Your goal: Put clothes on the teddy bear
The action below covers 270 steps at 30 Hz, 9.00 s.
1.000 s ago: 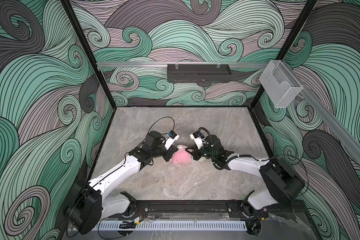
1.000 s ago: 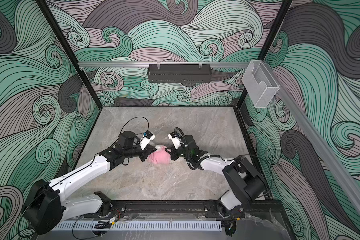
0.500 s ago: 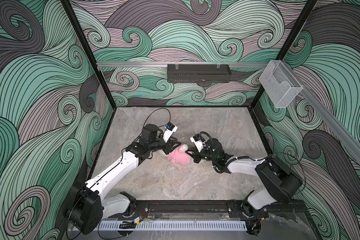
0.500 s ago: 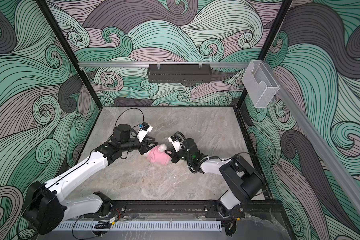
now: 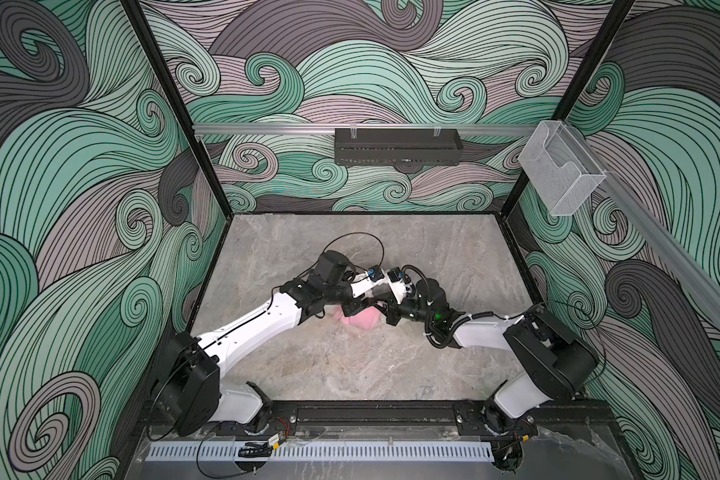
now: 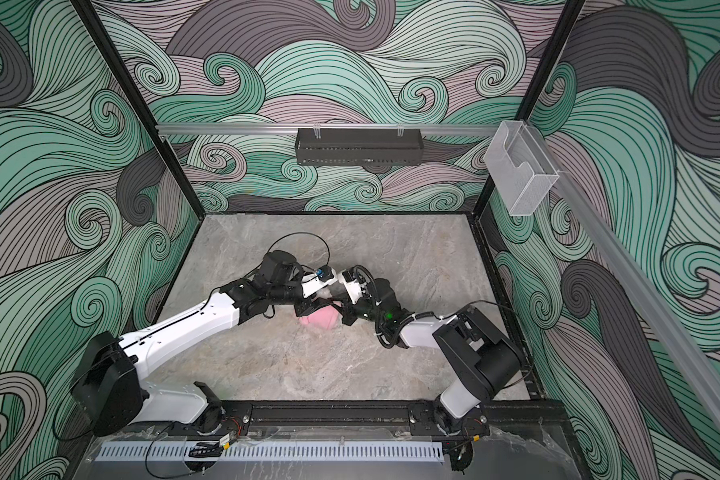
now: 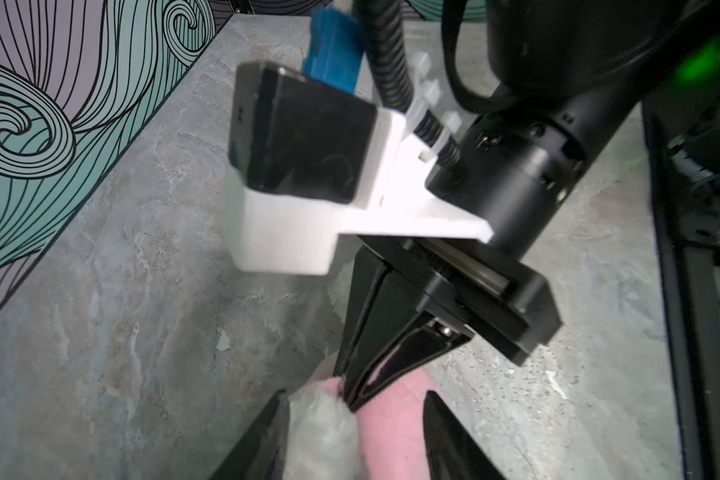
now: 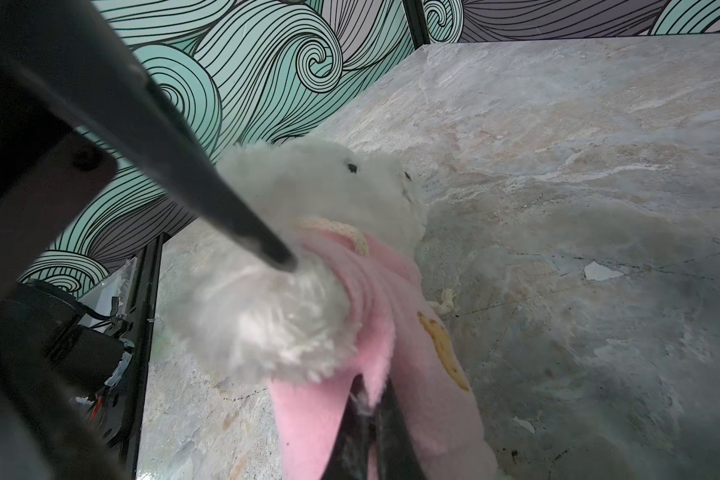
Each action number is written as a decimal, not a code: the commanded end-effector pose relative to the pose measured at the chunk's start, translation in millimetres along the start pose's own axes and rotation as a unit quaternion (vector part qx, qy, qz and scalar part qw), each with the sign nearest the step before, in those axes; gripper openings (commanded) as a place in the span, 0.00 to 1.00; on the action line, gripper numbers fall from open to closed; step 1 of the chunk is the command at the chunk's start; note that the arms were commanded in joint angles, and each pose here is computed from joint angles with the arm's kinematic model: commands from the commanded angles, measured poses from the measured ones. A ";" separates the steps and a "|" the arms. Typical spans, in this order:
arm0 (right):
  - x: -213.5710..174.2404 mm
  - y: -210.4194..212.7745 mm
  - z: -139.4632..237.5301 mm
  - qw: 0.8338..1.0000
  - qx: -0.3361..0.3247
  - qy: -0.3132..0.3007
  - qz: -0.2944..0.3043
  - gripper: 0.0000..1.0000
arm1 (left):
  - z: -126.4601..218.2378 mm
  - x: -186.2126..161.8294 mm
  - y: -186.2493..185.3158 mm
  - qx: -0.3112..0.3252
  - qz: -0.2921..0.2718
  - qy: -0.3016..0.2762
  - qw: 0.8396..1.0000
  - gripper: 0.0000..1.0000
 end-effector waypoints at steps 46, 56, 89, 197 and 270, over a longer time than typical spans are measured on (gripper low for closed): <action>-52.0 77.8 23.0 0.981 0.006 0.195 -0.021 0.32 | 85.2 -122.3 -45.4 0.197 0.563 0.135 0.791 0.99; 35.1 69.5 39.6 0.994 -0.002 0.101 0.027 0.50 | 10.0 -163.4 -51.9 0.149 0.594 0.185 0.769 0.57; 49.4 16.7 -18.6 0.994 0.042 0.029 -0.093 0.79 | 57.6 -62.1 0.5 0.319 0.378 -0.133 0.859 0.00; 86.8 47.6 53.4 0.953 -0.042 -0.231 0.193 0.00 | 25.9 19.9 -17.9 -0.114 0.047 0.004 0.992 0.00; 31.7 12.9 28.0 0.992 -0.011 -0.040 0.116 0.00 | 41.1 42.8 5.0 -0.005 0.089 -0.006 0.996 0.49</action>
Point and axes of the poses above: each gripper's point midway between its finger pads, its own z axis back along the fingers, its own y axis along the line the jaws close on, x = y × z, the point moved 7 cm from there along z, back along the fingers, and after that the axes turned 5 degrees about z, right-handed, at the moved point
